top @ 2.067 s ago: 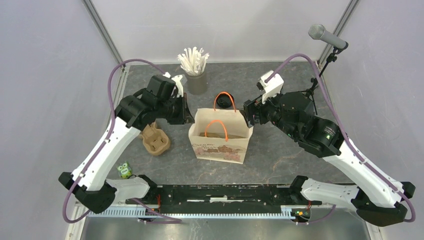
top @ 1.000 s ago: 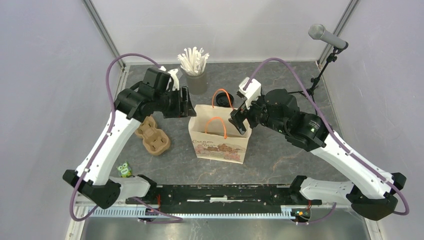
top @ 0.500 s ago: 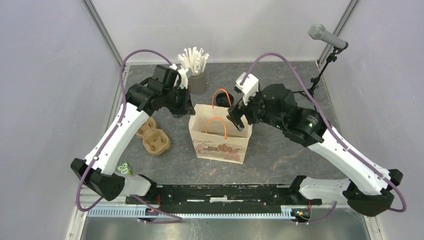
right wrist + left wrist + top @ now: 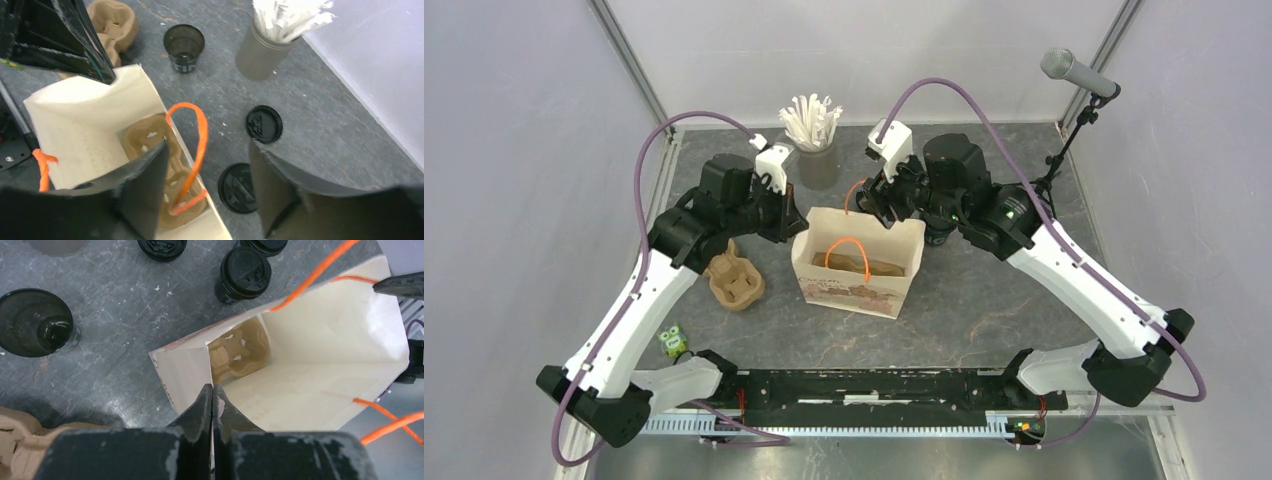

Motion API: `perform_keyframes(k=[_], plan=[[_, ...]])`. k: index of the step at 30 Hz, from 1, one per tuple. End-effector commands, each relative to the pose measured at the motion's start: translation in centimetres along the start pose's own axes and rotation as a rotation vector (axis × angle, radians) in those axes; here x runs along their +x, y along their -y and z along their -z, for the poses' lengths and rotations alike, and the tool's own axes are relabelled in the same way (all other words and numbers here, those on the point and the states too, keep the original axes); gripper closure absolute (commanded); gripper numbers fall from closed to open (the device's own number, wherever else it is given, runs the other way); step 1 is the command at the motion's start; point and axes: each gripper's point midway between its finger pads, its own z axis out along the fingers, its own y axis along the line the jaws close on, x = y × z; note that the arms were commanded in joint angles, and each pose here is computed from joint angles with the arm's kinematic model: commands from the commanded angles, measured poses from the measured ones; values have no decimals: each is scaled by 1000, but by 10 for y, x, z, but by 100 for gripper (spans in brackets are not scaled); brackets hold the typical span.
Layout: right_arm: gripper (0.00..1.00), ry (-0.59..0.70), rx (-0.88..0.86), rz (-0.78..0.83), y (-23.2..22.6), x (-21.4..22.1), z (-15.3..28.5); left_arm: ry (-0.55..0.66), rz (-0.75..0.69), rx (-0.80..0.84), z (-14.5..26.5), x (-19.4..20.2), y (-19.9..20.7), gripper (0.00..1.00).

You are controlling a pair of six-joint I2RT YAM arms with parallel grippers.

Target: Pack the takeout coffee

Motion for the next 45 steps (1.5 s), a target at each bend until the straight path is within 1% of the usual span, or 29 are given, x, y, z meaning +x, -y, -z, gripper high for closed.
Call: perform_keyframes(k=[1, 2, 3, 4, 5, 6, 7, 9, 10, 11, 14, 17, 21, 23, 24, 25, 27, 28, 29, 30, 32, 34, 35, 37, 39, 41, 42, 44, 45], plan=[[50, 168, -112, 81, -14, -45, -3, 114, -87, 55, -1, -15, 7, 98], [60, 185, -140, 86, -18, -50, -2, 114, -80, 52, -1, -13, 6, 98], [67, 205, -160, 87, -22, -55, 0, 115, -69, 47, -1, -13, 6, 98], [73, 224, -185, 86, -26, -59, 2, 112, -52, 39, 1, -12, 6, 91], [79, 245, -223, 87, -34, -62, 5, 104, -35, 29, 4, -11, 5, 81], [85, 261, -260, 86, -40, -62, 7, 101, -8, 8, 9, -11, 3, 67], [90, 276, -305, 77, -49, -62, 10, 92, 20, -12, 14, -8, 2, 60], [99, 280, -339, 49, -60, -58, 13, 74, 68, -7, 26, -2, 7, 45], [100, 271, -351, 41, -65, -52, 14, 63, 99, 7, 32, 3, 12, 37], [100, 264, -357, 41, -70, -48, 16, 47, 129, 17, 37, 8, 15, 34], [100, 233, -360, 72, -85, -35, 18, -30, 204, 40, 51, 30, 24, 32], [100, 226, -344, 79, -89, -37, 17, -111, 223, 50, 56, 52, 27, 30], [100, 266, -337, 48, -91, -54, 14, -174, 193, -20, 52, 69, 12, 30], [100, 289, -342, 37, -94, -62, 13, -180, 170, -60, 49, 68, 3, 30], [100, 300, -344, 33, -95, -64, 13, -173, 159, -85, 48, 64, -2, 32], [100, 309, -344, 32, -95, -66, 12, -167, 148, -104, 47, 61, -5, 36], [100, 340, -339, 39, -95, -73, 9, -143, 116, -129, 46, 51, -10, 56], [100, 361, -327, 48, -93, -79, 8, -123, 93, -125, 46, 45, -11, 69], [100, 380, -312, 56, -90, -85, 7, -97, 76, -127, 46, 39, -11, 78], [100, 409, -290, 64, -86, -95, 7, -73, 62, -133, 47, 33, -12, 84], [100, 460, -236, 71, -76, -112, 7, -28, 36, -150, 48, 22, -16, 92], [100, 494, -212, 83, -71, -122, 9, 2, 23, -166, 48, 16, -19, 97], [100, 500, -211, 90, -70, -123, 9, 18, 19, -167, 48, 14, -19, 98], [100, 503, -238, 121, -76, -120, 11, 54, 8, -140, 46, 14, -16, 98], [100, 488, -304, 155, -88, -106, 11, 86, 17, -126, 46, 20, -15, 97], [100, 466, -398, 195, -106, -82, 13, 95, 40, -126, 48, 31, -16, 93], [100, 458, -440, 207, -113, -72, 15, 100, 50, -115, 51, 36, -14, 86], [100, 440, -513, 221, -126, -55, 19, 90, 74, -79, 54, 48, -8, 59], [100, 426, -528, 215, -129, -48, 19, 79, 84, -56, 55, 55, -4, 47]])
